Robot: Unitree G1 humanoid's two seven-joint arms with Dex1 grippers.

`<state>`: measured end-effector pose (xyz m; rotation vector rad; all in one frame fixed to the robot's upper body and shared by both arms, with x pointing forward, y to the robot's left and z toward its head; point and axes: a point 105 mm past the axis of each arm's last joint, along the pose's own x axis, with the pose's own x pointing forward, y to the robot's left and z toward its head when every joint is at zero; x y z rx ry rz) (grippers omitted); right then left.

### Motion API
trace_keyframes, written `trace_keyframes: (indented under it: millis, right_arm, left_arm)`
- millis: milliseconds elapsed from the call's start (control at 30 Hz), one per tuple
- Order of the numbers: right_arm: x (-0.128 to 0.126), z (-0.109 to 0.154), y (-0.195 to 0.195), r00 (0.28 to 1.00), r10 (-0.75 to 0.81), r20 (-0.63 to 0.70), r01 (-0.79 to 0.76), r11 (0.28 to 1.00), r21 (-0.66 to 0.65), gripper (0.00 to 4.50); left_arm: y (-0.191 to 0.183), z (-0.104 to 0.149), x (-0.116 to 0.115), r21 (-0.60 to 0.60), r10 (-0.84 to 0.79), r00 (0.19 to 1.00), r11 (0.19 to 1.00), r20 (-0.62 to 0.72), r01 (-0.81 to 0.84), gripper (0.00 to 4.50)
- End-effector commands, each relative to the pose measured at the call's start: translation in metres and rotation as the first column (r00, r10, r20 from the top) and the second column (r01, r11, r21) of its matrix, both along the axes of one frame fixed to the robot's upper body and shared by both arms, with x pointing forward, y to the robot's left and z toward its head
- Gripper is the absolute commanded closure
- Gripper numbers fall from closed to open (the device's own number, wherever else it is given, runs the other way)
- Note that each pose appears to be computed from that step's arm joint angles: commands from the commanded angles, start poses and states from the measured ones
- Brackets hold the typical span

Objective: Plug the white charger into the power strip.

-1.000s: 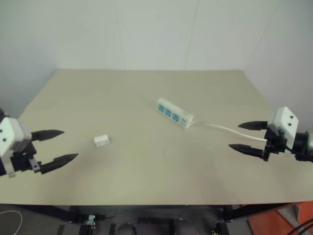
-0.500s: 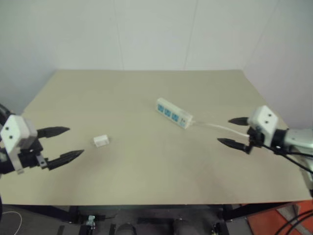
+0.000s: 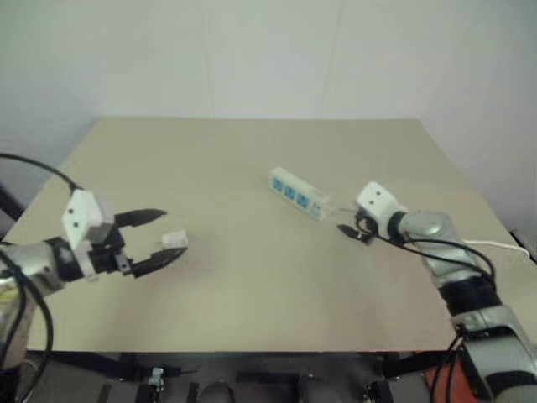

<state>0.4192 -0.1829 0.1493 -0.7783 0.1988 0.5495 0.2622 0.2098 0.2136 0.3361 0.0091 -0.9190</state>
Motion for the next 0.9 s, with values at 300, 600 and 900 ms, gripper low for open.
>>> trace_keyframes:
  millis: [300, 600, 900]
  right_arm:
    - [0.013, 0.001, 0.012, 0.998, 0.041, 0.049, -0.039, 0.998, -0.041, 2.67]
    - [0.012, 0.008, 0.027, 0.994, 0.087, 0.061, -0.088, 0.996, 0.023, 4.47]
    - [-0.039, 0.052, 0.074, 0.920, 0.390, 0.050, -0.355, 0.770, 0.530, 4.47]
  left_arm:
    - [-0.003, 0.008, -0.003, -0.004, -0.021, 0.998, 1.000, 0.056, 0.021, 0.00]
    - [-0.003, 0.008, -0.003, -0.008, -0.013, 0.998, 1.000, 0.058, 0.013, 0.00]
    - [-0.002, 0.008, -0.003, -0.006, -0.010, 0.998, 1.000, 0.057, 0.010, 0.00]
